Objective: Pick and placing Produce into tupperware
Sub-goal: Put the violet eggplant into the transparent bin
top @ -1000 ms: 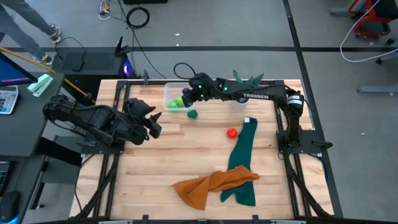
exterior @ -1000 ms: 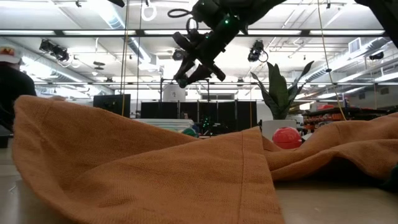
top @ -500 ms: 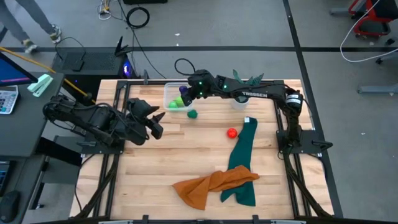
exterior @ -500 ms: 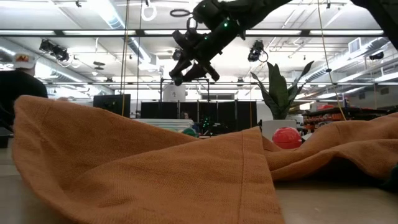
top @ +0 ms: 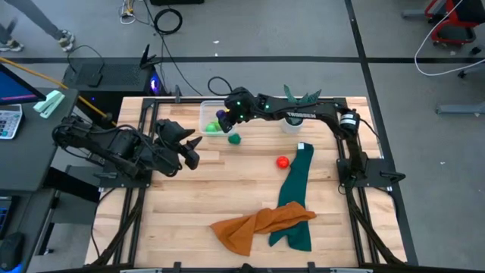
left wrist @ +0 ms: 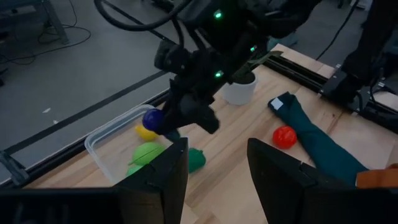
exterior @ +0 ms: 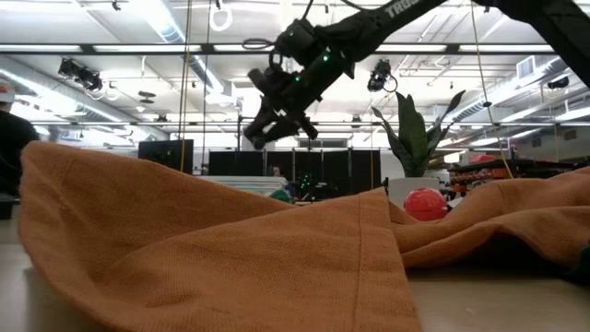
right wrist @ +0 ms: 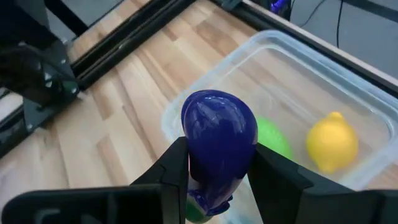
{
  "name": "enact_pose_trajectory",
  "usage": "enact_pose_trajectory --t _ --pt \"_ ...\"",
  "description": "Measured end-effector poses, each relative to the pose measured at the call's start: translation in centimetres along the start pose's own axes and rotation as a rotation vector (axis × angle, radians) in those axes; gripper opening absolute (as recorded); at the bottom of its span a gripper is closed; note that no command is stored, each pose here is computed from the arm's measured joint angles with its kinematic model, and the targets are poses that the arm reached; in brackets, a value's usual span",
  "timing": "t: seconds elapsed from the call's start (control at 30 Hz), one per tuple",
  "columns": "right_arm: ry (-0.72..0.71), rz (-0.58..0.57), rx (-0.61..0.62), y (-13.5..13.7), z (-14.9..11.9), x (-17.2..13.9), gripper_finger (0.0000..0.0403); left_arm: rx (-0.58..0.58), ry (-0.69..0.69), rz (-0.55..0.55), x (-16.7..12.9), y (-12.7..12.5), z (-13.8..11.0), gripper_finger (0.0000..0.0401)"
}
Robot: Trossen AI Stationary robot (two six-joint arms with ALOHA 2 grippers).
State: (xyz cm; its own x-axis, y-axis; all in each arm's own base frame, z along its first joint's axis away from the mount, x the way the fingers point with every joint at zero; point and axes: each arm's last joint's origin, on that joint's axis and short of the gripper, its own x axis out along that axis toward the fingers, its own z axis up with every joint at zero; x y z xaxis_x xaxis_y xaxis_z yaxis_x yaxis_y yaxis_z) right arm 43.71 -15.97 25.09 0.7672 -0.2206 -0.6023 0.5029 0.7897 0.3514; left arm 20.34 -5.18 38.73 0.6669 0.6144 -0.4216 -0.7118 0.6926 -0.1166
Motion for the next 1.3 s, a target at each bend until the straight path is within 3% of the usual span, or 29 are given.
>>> enact_pose_trajectory --t 0.3,0.8,1.3 --pt "0.062 -0.098 0.024 -1.5 -1.0 1.2 0.01 -0.01 -0.003 -0.006 0.0 -0.1 0.1 0.0172" --pt "0.11 -0.138 0.07 -3.2 -1.8 2.5 0.0105 -0.009 -0.003 -0.009 0.0 -0.1 0.1 0.0172" --pt "0.118 -0.119 0.058 -3.0 -2.1 3.0 0.0112 0.001 0.001 -0.014 0.0 -0.1 0.1 0.0172"
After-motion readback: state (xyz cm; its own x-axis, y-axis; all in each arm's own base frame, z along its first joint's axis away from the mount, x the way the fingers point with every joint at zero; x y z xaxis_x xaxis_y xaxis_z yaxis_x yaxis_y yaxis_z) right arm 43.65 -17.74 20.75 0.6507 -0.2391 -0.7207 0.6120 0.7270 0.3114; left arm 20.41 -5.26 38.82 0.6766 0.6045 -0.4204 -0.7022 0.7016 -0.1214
